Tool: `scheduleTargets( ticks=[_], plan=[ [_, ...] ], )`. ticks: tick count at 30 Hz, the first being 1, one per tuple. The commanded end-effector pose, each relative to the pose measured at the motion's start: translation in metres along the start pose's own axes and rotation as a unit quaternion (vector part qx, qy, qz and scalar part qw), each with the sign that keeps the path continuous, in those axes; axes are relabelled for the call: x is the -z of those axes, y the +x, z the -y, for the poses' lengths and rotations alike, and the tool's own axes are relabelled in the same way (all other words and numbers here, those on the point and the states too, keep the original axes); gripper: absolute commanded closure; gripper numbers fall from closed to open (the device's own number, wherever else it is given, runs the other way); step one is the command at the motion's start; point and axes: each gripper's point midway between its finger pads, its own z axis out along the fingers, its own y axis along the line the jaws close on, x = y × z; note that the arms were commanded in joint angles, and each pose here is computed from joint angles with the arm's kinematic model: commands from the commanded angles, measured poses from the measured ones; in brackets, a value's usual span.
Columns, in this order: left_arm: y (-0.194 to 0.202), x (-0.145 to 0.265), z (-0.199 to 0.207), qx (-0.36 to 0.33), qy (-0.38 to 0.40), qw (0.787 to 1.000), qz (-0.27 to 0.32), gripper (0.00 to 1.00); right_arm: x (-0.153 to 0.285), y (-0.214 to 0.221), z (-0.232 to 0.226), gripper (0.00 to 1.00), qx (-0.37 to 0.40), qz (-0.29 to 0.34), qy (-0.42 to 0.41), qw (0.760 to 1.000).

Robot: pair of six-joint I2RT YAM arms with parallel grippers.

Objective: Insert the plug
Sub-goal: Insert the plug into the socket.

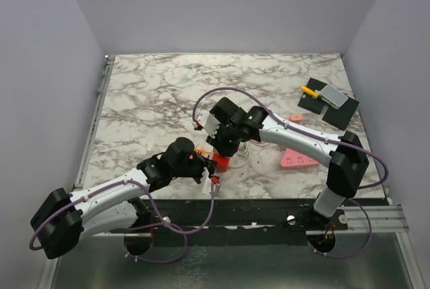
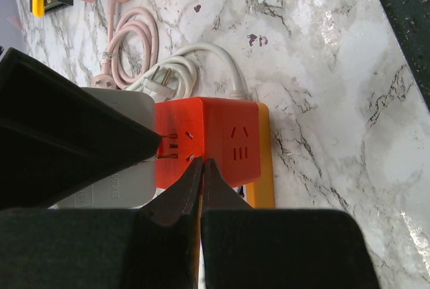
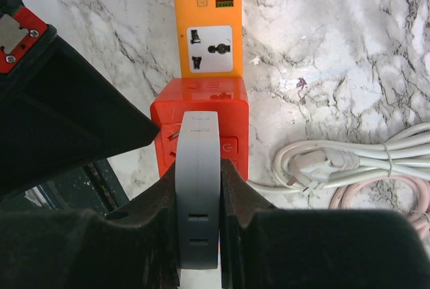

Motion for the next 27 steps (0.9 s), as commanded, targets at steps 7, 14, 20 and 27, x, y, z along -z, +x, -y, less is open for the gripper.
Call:
scheduleTargets(
  ticks=[7,14,20,27],
  plan=[
    [0.005,-0.001,0.003,0.009,0.011,1.000,-0.016,1.00,-0.012,0.011,-0.008,0.99,0.004,-0.018,-0.004,1.000],
    [0.005,0.000,0.003,0.010,0.009,1.000,-0.016,1.00,-0.015,0.016,-0.005,0.99,0.004,-0.029,0.004,1.000],
    [0.004,0.000,0.002,0.012,0.010,1.000,-0.015,1.00,-0.017,0.021,-0.009,0.99,-0.001,-0.034,-0.005,0.999],
    [0.006,-0.002,0.001,0.016,0.011,1.000,-0.018,1.00,-0.023,0.026,-0.016,0.99,0.000,-0.044,-0.016,0.999]
  ],
)
